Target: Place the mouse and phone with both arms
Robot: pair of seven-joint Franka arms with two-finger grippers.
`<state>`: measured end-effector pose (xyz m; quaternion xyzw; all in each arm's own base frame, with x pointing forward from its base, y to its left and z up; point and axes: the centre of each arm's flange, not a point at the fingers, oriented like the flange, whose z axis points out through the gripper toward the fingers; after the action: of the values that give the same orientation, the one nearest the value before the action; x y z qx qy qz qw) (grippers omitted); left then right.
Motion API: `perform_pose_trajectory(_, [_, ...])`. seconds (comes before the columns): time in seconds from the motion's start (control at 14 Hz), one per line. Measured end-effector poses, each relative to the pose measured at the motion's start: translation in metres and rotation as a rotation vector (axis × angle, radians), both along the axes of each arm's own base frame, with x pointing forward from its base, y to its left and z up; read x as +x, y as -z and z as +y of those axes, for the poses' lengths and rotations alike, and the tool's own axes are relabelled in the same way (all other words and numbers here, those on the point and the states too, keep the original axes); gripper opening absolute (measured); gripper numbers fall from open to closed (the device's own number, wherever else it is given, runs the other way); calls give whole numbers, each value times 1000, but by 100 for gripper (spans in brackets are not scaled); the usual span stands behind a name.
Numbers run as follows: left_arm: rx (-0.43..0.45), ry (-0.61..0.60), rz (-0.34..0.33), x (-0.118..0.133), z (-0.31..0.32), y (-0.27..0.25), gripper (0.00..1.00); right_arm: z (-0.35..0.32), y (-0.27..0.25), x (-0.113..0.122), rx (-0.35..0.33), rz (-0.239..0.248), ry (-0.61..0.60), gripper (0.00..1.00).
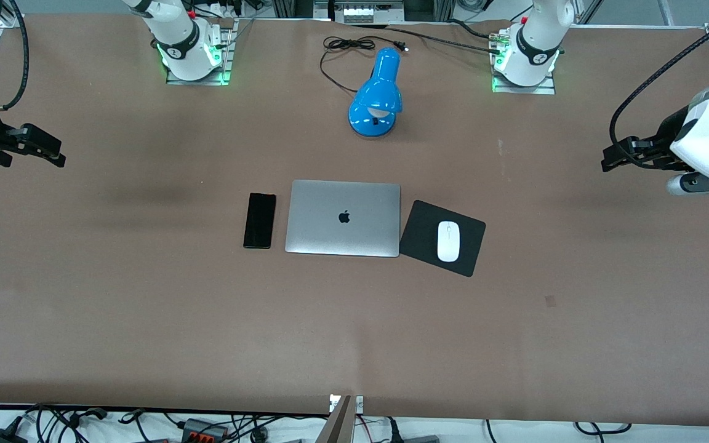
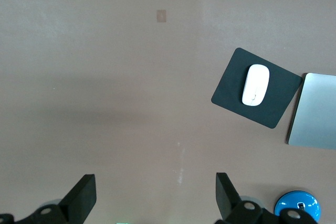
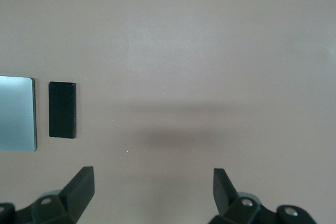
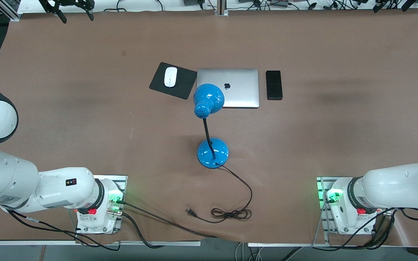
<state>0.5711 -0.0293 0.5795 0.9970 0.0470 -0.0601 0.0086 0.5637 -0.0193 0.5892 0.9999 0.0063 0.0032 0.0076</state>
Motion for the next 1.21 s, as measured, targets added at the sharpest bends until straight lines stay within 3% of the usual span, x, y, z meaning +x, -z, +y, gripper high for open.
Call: perform_pose_trajectory(1.21, [8, 14, -2, -1, -6, -1, 100, -7, -6, -5, 0, 3, 14, 100])
